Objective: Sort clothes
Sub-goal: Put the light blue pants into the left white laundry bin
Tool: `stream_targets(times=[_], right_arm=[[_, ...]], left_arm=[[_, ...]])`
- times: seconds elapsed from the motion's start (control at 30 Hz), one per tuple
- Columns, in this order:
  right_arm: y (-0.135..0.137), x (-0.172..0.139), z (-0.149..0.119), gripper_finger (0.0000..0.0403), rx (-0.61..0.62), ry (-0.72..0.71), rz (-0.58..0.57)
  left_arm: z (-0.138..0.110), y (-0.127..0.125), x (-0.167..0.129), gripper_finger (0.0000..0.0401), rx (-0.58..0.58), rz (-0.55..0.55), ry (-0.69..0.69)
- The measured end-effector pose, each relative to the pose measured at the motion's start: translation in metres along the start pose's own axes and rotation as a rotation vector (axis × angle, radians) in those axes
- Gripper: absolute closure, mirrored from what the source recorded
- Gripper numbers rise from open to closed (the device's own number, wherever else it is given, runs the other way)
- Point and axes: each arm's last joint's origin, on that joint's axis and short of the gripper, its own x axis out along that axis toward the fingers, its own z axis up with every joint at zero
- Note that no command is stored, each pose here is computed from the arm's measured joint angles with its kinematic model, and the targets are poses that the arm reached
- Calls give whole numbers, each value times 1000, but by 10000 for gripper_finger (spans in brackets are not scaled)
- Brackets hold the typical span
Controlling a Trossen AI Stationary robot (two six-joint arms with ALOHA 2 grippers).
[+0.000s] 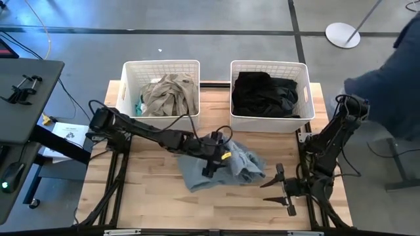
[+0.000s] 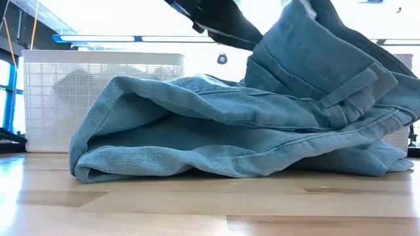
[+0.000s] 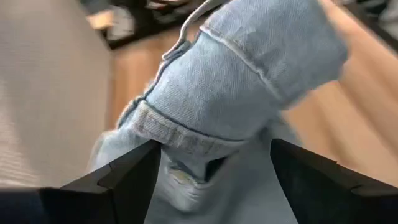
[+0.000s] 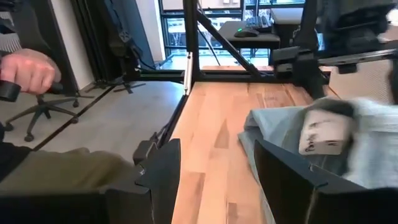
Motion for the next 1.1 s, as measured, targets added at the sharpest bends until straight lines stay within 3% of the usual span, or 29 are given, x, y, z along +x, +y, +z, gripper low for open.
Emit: stream_targets(times=[0.1,0.3,0.57,0.73,0.87,1.1], right_arm=[[-2,2,-1,210,-1,10,-12],[-4,3,-1,210,7,12,-17],[-4,3,-1,210,17,14,-15],[-4,4,-1,210,23,14,-16],[-6,7,0,210,27,18,-12],[-11,12,1,210,59,31,6]], left_arm=[[-10,11,16,102,-9,79,30],[-50,15,66,102,-18,82,148],[-93,-2,120,102,-70,-29,172],[-104,-12,132,113,-64,-64,176],[-105,-16,132,157,-55,-64,185],[-105,-17,132,293,-47,-44,191]])
